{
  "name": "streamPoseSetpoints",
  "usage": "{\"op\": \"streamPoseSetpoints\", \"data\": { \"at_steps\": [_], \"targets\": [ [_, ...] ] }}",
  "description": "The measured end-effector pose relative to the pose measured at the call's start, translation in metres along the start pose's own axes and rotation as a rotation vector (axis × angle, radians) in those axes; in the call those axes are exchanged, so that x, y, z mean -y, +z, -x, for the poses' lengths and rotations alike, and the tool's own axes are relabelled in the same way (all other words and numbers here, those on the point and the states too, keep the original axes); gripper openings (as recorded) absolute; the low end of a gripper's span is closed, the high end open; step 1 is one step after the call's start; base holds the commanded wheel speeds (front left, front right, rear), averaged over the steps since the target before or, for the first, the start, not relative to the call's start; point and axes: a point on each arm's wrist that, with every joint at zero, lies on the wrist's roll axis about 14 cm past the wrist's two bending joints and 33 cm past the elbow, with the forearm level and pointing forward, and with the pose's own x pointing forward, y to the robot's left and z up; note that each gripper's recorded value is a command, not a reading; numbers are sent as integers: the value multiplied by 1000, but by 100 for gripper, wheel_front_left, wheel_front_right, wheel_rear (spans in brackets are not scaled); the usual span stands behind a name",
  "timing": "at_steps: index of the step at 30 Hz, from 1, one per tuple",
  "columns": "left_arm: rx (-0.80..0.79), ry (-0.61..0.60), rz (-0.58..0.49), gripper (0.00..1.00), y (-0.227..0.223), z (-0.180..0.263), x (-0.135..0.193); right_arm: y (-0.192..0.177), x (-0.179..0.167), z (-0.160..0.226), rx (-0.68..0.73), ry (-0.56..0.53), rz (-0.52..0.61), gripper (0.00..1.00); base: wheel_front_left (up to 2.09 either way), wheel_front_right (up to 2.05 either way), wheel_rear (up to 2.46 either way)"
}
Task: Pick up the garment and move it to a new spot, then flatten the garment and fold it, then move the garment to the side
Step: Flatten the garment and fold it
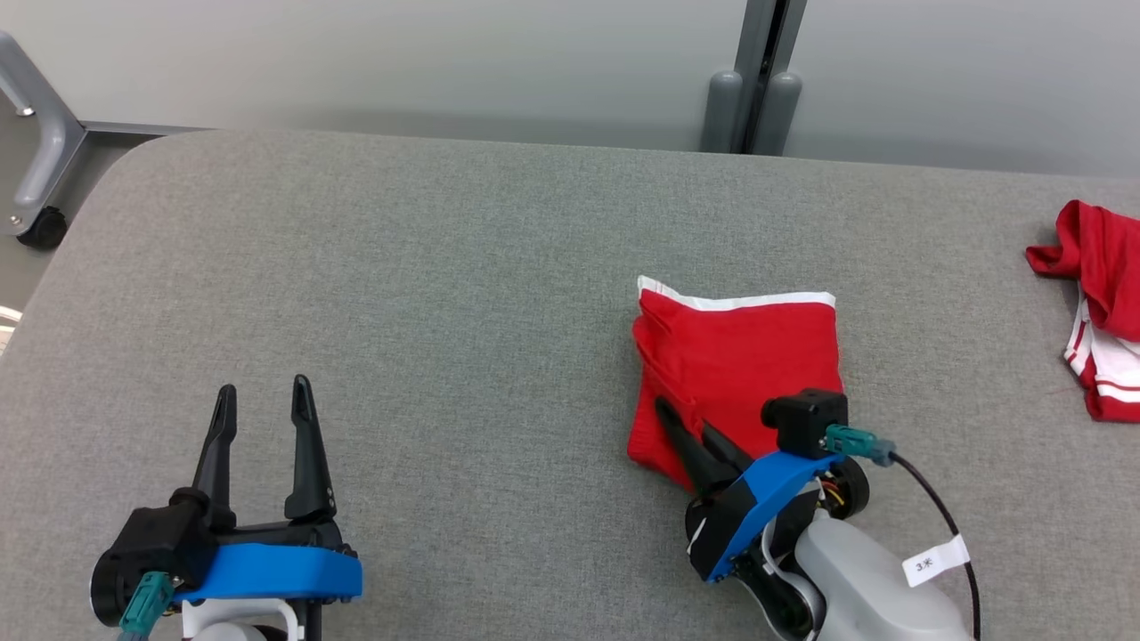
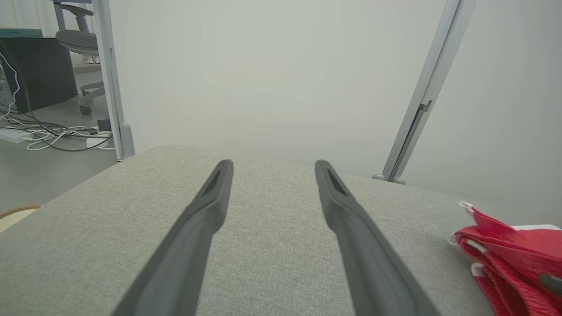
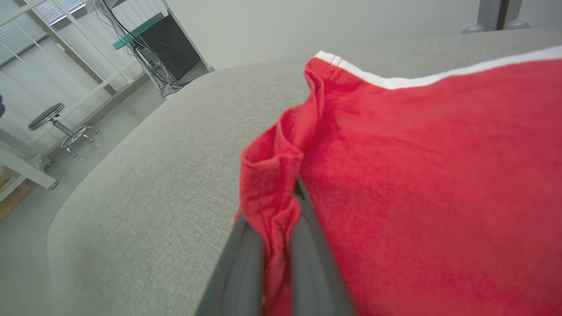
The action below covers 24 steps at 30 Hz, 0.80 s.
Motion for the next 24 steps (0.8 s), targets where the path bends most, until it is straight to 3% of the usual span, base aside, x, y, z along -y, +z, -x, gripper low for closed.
{"op": "streamPoseSetpoints", "data": {
  "at_steps": [2,3,7,15,21,22,23,24],
  "targets": [
    [-3,-6,0,100,-1,-1,2,-5,-5,0,-10,11,-1,84,0,0,0],
    [-3,-9,1,100,-1,-2,3,-9,-7,1,-19,14,1,100,0,0,0],
    [-5,-22,2,100,-2,-4,8,-7,-9,3,-9,26,27,100,0,0,0],
    [3,-44,1,100,0,-5,15,81,40,24,243,-80,118,100,0,0,0],
    [0,-53,0,100,-1,-5,17,86,75,44,271,-188,140,100,0,0,0],
    [-2,-53,0,100,-2,-6,17,85,78,45,266,-200,143,24,0,0,0],
    [-5,-53,-1,100,-3,-5,17,82,81,45,258,-208,147,0,0,0,0],
    [-7,-53,-3,100,-3,-6,17,77,83,45,244,-215,155,0,0,0,0]
  ]
}}
